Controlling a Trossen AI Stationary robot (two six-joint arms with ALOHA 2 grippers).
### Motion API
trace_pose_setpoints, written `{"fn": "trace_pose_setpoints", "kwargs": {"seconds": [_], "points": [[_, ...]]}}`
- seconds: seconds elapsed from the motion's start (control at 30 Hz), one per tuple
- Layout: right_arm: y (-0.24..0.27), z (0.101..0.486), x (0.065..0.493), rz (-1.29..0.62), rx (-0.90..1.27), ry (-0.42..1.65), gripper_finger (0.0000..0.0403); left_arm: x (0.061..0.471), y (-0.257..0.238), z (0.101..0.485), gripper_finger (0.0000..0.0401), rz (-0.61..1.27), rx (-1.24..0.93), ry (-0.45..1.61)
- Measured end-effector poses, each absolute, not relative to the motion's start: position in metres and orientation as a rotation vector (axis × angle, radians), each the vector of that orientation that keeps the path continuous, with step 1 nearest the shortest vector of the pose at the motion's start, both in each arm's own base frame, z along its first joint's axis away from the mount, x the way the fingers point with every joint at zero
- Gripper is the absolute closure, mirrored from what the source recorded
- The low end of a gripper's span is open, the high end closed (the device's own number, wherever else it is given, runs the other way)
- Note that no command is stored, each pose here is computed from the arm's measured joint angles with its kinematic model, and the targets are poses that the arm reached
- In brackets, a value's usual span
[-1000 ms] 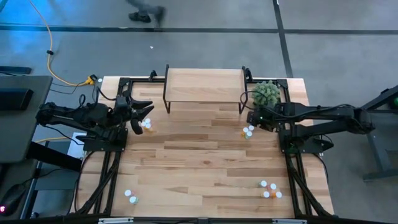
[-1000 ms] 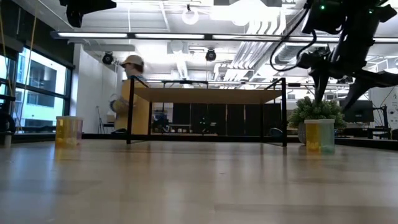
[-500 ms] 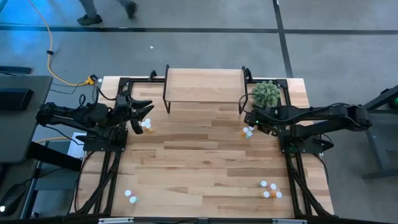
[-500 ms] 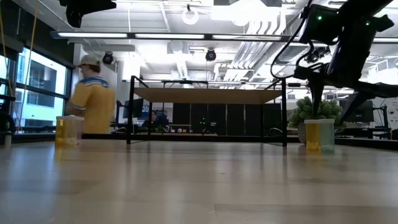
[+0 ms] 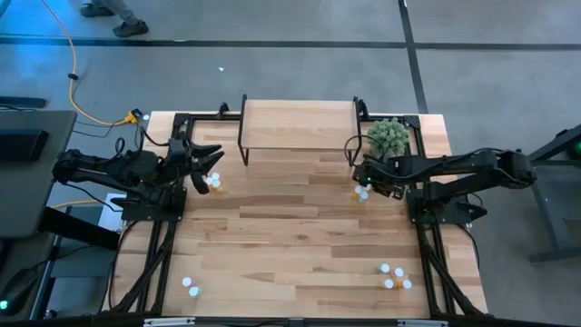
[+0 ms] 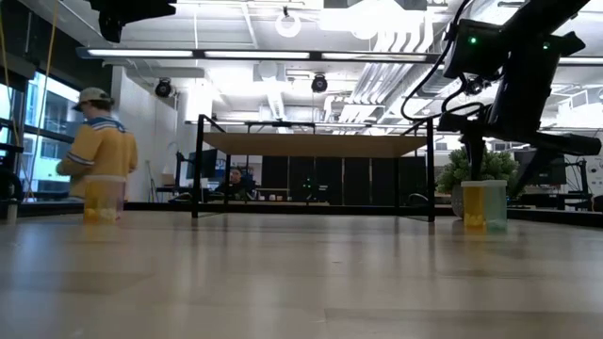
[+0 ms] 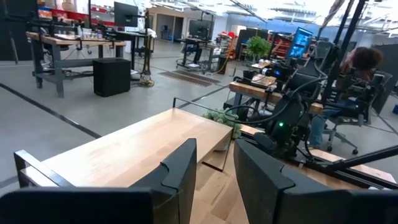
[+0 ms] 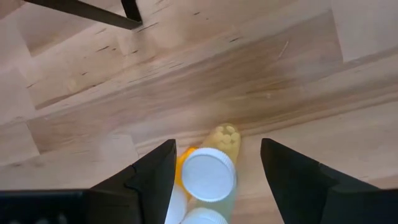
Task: Pick and place medicine bottles onto shelf by color
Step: Put the top right yellow pill bottle on the shelf
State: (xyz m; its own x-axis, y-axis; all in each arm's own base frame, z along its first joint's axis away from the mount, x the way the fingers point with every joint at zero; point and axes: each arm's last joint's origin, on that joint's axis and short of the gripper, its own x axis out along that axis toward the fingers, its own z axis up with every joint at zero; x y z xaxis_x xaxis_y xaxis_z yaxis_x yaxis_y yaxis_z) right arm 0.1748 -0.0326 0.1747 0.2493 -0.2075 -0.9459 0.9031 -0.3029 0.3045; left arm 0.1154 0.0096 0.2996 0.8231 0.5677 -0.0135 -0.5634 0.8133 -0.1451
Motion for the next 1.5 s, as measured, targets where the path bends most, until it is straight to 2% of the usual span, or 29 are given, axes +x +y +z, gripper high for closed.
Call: {"fn": "trace_pose_setpoints", "kwargs": {"seconds": [0.37, 1.07, 1.5], "points": [[-0.0321, 0.1746, 0.1749, -1.288, 1.453, 0.71, 0.025, 0.1155, 0.0096, 0.2996, 0.0301, 0.603, -0.167, -0.037], [-0.0316, 0.1746, 0.1749, -1.279, 1.462, 0.725, 0.0255, 0.1155, 0.0096, 0.2996, 0.0301, 0.603, -0.168, -0.038], [-0.0309, 0.1754, 0.1742, -1.262, 1.471, 0.743, 0.0288, 0.1155, 0.0096, 0.2996, 0.0301, 0.603, -0.168, -0.038]]}}
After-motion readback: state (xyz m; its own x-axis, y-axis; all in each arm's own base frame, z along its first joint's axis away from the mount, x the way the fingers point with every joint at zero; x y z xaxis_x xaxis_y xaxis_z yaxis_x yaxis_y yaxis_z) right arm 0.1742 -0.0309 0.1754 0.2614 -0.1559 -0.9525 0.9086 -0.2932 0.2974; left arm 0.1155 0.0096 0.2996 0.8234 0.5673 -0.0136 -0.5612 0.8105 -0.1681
